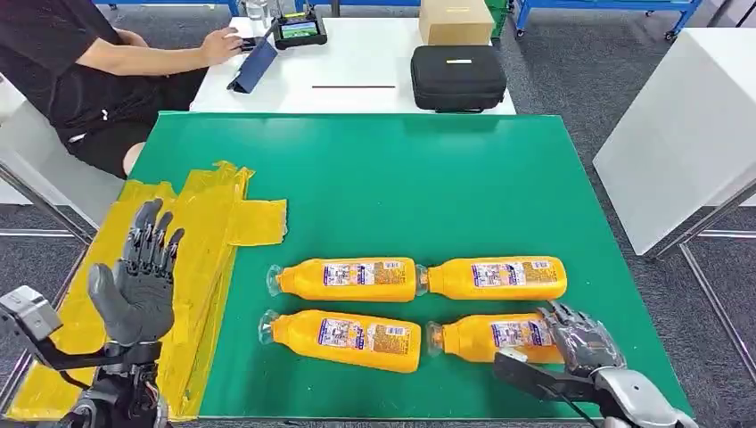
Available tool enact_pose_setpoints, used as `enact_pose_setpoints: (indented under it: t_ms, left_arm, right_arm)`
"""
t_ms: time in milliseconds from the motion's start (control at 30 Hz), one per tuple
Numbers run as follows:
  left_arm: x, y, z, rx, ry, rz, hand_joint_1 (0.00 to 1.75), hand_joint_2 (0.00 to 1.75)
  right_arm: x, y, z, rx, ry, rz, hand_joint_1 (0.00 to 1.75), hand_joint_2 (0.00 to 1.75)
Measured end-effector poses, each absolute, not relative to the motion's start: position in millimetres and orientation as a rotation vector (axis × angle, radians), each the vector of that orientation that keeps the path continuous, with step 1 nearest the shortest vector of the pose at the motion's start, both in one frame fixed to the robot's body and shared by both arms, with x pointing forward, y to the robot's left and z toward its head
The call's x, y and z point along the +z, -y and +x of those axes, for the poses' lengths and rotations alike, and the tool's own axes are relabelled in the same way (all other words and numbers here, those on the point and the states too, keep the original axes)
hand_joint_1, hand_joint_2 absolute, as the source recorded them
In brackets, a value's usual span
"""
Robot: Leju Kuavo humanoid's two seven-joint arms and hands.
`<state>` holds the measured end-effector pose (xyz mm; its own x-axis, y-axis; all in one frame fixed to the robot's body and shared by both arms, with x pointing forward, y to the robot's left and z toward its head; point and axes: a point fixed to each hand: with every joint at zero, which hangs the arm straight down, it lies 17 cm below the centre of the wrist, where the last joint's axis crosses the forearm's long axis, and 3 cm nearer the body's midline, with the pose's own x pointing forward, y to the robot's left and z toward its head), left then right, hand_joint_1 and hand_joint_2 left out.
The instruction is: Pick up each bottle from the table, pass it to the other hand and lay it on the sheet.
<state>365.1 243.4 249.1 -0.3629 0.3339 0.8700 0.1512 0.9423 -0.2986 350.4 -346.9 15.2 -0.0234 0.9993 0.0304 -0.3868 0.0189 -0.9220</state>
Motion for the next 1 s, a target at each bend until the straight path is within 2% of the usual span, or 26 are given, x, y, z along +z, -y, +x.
enact_pose_setpoints:
  t_ms: [100, 133, 567, 600, 633, 667, 1000]
  left_arm:
    - [248.1, -243.6, 367.5, 0.201, 1.946, -0.349, 0.00, 0.00]
    - [248.0, -243.8, 368.8, 0.201, 1.946, -0.349, 0.00, 0.00]
    - [240.8, -245.0, 378.5, 0.206, 1.935, -0.343, 0.00, 0.00]
    - [240.6, -245.0, 378.8, 0.206, 1.934, -0.343, 0.00, 0.00]
    - [240.5, -245.0, 379.0, 0.206, 1.934, -0.343, 0.00, 0.00]
    - [240.4, -244.9, 379.2, 0.206, 1.934, -0.343, 0.00, 0.00]
    - [239.2, -249.2, 387.0, 0.236, 1.945, -0.340, 0.00, 0.00]
  right_arm:
    - [9.0, 348.5, 354.3, 1.380, 0.935, -0.869, 0.00, 1.75]
    - [6.3, 349.8, 355.6, 1.383, 0.929, -0.866, 0.10, 1.75]
    - [-15.4, 351.5, 366.5, 1.419, 0.883, -0.844, 0.10, 1.75]
    - [-15.6, 351.9, 366.7, 1.419, 0.882, -0.845, 0.65, 1.75]
    - [-16.0, 352.1, 366.6, 1.419, 0.881, -0.844, 1.55, 1.75]
    - [-16.7, 352.1, 366.3, 1.420, 0.879, -0.843, 1.75, 1.75]
    - [-31.0, 352.4, 368.0, 1.439, 0.850, -0.815, 1.75, 1.75]
